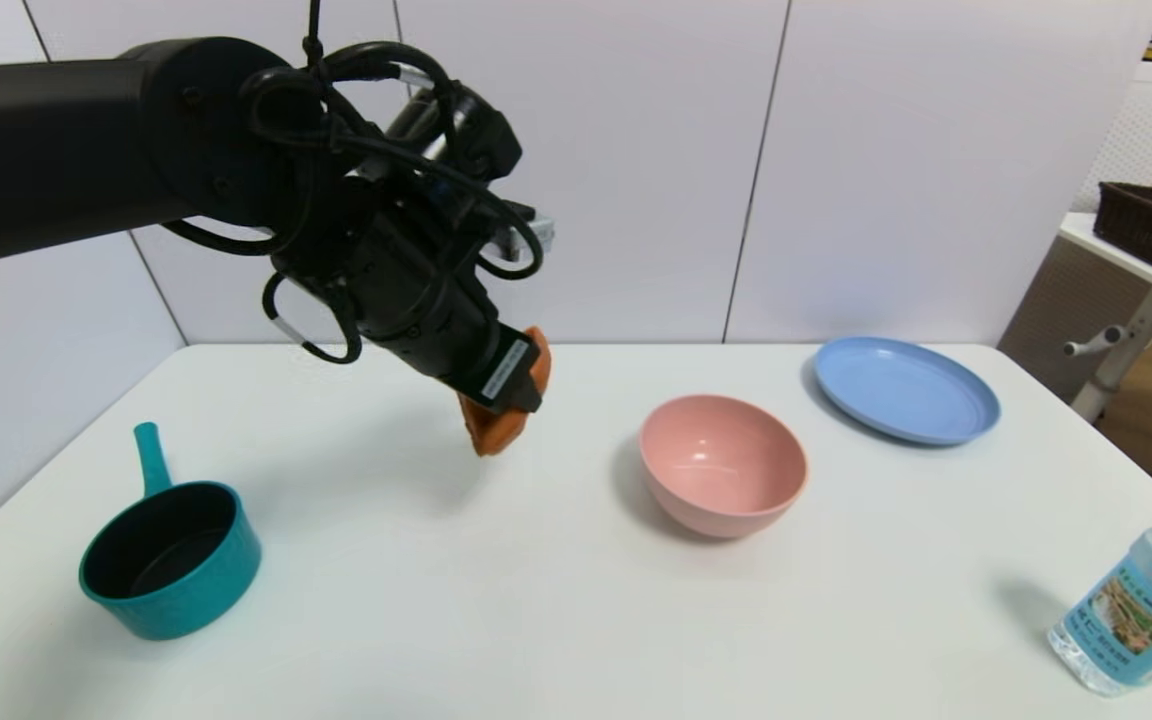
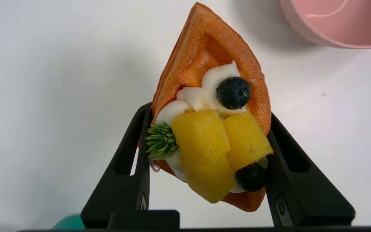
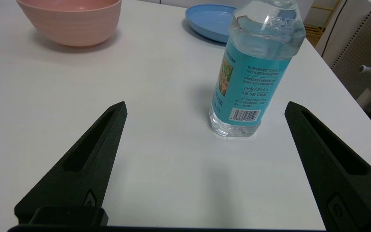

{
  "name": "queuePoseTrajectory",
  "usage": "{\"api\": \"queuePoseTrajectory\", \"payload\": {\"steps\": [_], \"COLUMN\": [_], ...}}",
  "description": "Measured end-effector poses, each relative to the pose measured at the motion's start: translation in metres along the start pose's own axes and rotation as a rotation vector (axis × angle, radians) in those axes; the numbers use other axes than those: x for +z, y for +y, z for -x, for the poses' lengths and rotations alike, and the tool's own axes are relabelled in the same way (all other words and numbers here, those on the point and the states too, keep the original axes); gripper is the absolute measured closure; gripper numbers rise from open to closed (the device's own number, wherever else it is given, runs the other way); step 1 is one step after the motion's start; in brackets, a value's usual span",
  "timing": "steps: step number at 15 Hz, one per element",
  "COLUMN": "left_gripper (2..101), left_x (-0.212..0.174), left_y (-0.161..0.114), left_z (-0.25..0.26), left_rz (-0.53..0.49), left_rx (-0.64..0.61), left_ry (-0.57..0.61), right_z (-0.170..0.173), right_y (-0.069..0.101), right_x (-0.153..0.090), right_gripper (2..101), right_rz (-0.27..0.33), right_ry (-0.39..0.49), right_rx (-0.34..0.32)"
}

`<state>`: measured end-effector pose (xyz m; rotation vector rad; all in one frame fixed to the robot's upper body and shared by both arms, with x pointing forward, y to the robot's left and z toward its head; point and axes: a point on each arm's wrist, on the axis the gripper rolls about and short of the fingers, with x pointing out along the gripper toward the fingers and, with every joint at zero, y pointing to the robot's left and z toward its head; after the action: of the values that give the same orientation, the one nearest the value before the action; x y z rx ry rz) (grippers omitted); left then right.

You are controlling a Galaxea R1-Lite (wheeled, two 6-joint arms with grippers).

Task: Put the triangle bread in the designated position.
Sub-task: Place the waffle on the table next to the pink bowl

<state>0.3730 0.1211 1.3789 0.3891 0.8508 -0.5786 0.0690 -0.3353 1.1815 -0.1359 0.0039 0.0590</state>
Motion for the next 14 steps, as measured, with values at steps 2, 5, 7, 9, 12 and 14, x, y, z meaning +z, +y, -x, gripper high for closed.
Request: {"api": "queuePoseTrajectory", "payload": {"steps": [2, 5, 7, 9, 12, 14], "left_gripper": [48.5, 48.6, 48.6, 48.6, 48.6, 48.6], "left_x": [0.001, 0.001, 0.000, -0.001, -0.004, -0.007], "left_y": [-0.019, -0.037, -0.041, -0.045, -0.049, -0.051], "left_z": [-0.001, -0.012, -0.026, -0.041, -0.066, -0.082], "left_rz": [0.024, 0.020, 0.035, 0.083, 0.151, 0.154], "left_rx": [-0.032, -0.057, -0.059, -0.059, -0.052, -0.048], "left_ry": [-0.002, 0.027, 0.059, 0.095, 0.152, 0.187], "right_z": [0.000, 0.000, 0.000, 0.000, 0.000, 0.000], "right_y": [0.000, 0.000, 0.000, 0.000, 0.000, 0.000], "right_x": [0.000, 0.000, 0.000, 0.000, 0.000, 0.000], "right_gripper": [5.2, 5.2, 5.2, 5.2, 5.2, 5.2], "right_rz": [0.000, 0.000, 0.000, 0.001, 0.000, 0.001], "right_ry": [0.000, 0.000, 0.000, 0.000, 0.000, 0.000], "right_rx": [0.000, 0.000, 0.000, 0.000, 0.000, 0.000]}}
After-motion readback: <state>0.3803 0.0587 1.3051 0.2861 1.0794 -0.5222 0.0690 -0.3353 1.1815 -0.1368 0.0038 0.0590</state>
